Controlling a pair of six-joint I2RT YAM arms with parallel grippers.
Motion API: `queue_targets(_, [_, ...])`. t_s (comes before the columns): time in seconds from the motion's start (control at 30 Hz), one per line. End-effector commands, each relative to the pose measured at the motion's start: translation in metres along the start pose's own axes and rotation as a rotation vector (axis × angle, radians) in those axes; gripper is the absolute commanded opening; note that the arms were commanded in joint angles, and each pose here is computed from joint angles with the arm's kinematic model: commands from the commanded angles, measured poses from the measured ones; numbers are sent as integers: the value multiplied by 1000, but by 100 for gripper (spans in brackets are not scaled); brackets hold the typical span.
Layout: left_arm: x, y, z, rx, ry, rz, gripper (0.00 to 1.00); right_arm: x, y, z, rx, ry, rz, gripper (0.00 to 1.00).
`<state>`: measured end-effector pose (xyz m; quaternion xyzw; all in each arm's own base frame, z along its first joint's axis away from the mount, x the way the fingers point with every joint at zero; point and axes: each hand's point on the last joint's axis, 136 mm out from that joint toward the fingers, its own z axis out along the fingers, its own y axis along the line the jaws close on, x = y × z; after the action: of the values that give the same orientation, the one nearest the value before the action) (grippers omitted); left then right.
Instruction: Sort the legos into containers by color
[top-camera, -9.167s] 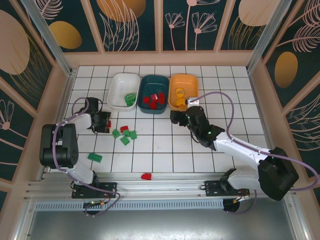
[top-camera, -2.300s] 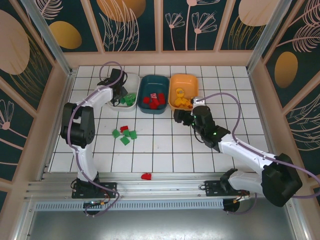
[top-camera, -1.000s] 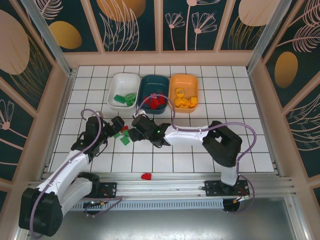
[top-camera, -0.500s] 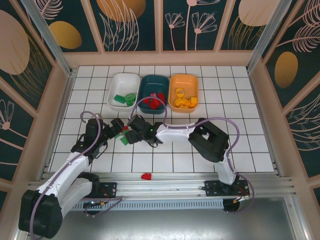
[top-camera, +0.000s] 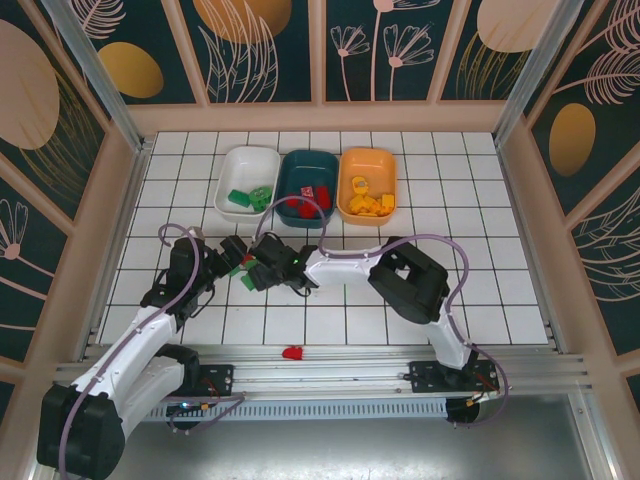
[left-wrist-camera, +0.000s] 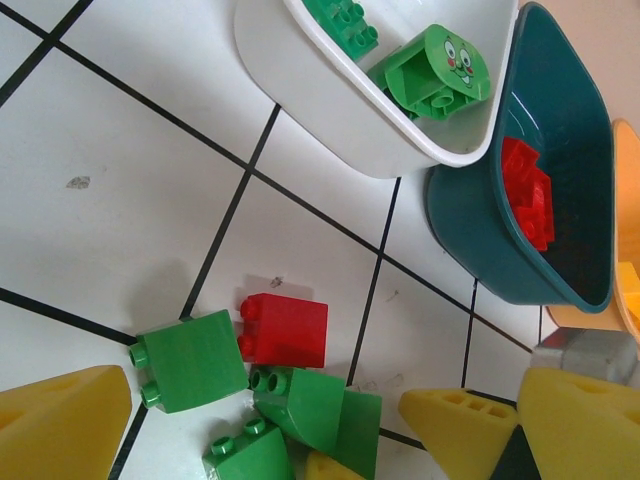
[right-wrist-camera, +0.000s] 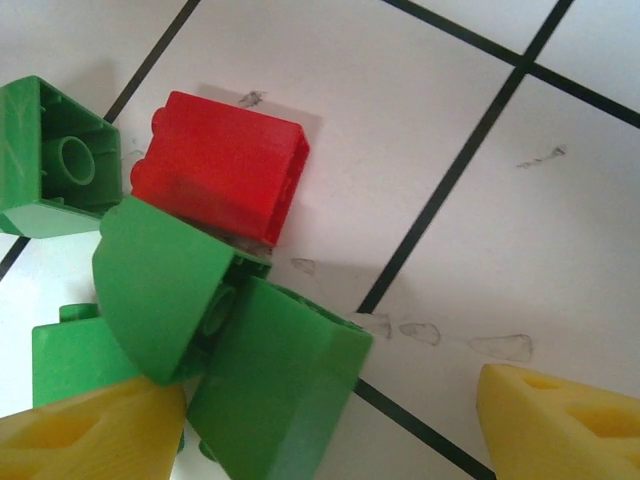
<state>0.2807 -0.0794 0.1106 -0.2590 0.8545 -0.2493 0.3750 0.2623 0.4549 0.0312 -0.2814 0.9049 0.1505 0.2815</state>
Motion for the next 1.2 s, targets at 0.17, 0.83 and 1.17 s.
queue_targets(0.17, [1,4,-4,-12,-3,-8,99,6,-7,8,72,20,5,73])
queue_targets(0.83, [0,4,-2,-21,3,-4,99,-34,-22,-38,85,-128,50,30])
queue_targets(1.17, [11,26,-1,-121,33,-89,98,-132,-77,-60,37,-297,129,29])
